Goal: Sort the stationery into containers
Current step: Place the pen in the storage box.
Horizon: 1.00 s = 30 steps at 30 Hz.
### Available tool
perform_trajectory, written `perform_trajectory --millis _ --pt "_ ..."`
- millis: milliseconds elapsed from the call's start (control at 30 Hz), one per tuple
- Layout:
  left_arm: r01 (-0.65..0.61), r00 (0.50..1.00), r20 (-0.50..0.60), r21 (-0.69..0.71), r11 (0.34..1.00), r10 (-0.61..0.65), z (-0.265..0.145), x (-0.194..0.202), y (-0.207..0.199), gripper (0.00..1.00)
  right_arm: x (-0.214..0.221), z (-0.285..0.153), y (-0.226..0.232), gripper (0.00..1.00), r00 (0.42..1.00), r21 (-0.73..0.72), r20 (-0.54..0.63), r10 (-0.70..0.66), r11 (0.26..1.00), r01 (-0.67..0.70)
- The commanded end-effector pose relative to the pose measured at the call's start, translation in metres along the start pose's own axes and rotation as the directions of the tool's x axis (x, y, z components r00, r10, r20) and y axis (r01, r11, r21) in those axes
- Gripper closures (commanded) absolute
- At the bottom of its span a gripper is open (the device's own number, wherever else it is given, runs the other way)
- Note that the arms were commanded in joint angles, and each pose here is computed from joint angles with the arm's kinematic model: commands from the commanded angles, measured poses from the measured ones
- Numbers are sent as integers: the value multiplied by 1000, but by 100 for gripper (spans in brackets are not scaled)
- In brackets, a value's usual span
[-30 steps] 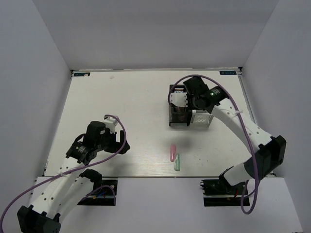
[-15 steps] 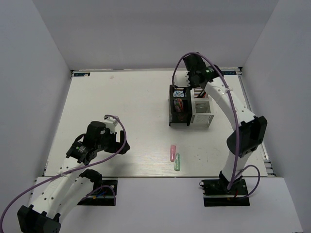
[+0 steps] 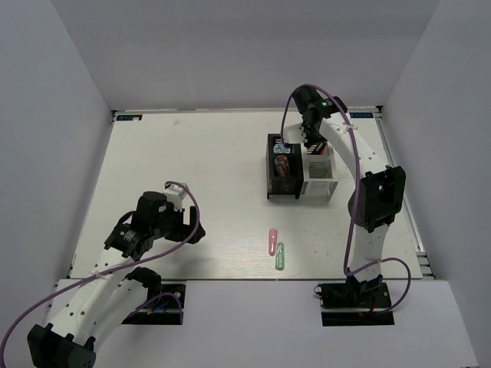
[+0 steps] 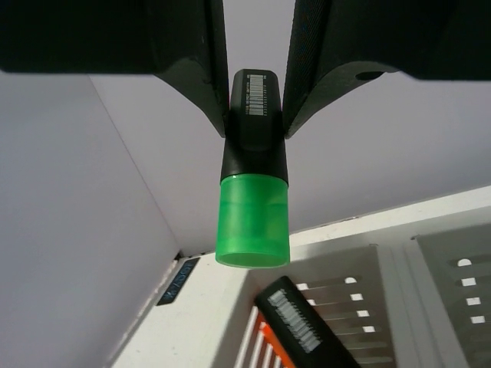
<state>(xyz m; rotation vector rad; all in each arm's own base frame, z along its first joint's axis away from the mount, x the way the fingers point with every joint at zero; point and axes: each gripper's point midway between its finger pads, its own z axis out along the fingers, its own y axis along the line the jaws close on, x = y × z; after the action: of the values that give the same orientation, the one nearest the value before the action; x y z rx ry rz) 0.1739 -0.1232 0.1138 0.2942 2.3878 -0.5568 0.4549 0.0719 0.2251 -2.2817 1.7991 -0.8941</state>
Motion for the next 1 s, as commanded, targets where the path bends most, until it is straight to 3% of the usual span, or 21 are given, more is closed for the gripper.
perform_trajectory --millis 0,667,900,933,967 --pt "-11 1000 14 9 1000 11 1 -3 0 0 8 6 8 100 968 -78 -28 -250 966 247" --pt "-12 1000 16 12 1000 12 1 -3 -1 0 -18 41 13 100 975 -112 18 -223 968 224" --pt "-12 1000 11 14 1000 12 2 -2 -1 0 -25 44 12 75 981 -103 49 -186 976 190" --pt "-14 1000 10 16 1000 14 2 -2 -2 0 -25 44 11 61 982 -98 48 -182 978 186" --pt "-13 1000 14 14 1000 13 2 -3 -1 0 -24 43 10 56 984 -94 48 -174 980 178"
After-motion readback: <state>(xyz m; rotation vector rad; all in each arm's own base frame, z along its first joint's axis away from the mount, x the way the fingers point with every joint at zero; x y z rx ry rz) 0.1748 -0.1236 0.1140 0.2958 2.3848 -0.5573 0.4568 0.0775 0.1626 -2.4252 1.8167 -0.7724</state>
